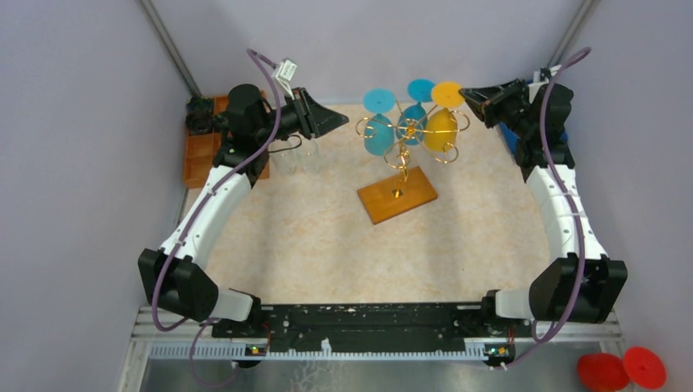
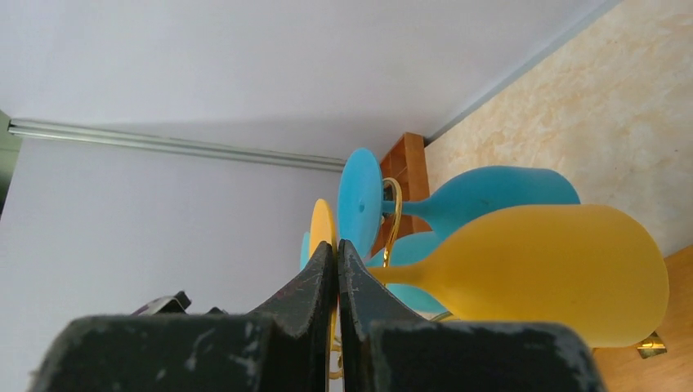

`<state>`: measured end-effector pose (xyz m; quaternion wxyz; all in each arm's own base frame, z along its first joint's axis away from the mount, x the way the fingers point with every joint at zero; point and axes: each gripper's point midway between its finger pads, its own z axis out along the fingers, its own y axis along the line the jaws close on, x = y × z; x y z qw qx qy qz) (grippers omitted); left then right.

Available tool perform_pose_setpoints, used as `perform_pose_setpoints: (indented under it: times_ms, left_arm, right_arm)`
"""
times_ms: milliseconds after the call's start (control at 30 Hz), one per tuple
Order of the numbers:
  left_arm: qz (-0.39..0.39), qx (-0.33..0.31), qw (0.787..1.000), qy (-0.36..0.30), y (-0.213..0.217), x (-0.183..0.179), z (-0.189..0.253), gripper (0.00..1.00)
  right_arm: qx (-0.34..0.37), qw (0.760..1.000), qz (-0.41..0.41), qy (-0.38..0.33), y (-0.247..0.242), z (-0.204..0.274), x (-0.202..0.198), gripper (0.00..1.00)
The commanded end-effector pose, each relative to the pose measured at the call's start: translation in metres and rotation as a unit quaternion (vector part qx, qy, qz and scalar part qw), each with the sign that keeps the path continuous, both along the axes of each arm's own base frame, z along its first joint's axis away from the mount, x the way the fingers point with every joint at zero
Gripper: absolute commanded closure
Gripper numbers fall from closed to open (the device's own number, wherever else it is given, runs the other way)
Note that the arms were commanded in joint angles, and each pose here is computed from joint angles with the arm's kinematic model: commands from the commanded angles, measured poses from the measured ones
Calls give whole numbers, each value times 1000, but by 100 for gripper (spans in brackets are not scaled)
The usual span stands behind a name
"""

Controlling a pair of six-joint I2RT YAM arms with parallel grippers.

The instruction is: Take the wine glass off the wine glass rack

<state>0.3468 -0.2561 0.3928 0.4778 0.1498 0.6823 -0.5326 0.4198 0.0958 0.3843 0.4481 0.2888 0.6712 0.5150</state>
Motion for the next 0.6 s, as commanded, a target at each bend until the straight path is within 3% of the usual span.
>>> perform_pose_setpoints:
  times_ms: [0,400,567]
  left_arm:
    - [-3,6,1000,-4,0,0,-2,71]
    - [9,8,1000,-1,2,4,-2,67]
    - [21,3,1000,-3,3,8,3,61]
  right_arm:
    - [-11,998,-29,-56,-15,35,-1,100]
    - [-37,992,-99,-62,-69,35,-27,100]
    - [-105,977,-141,-119,-76,83,-64,100]
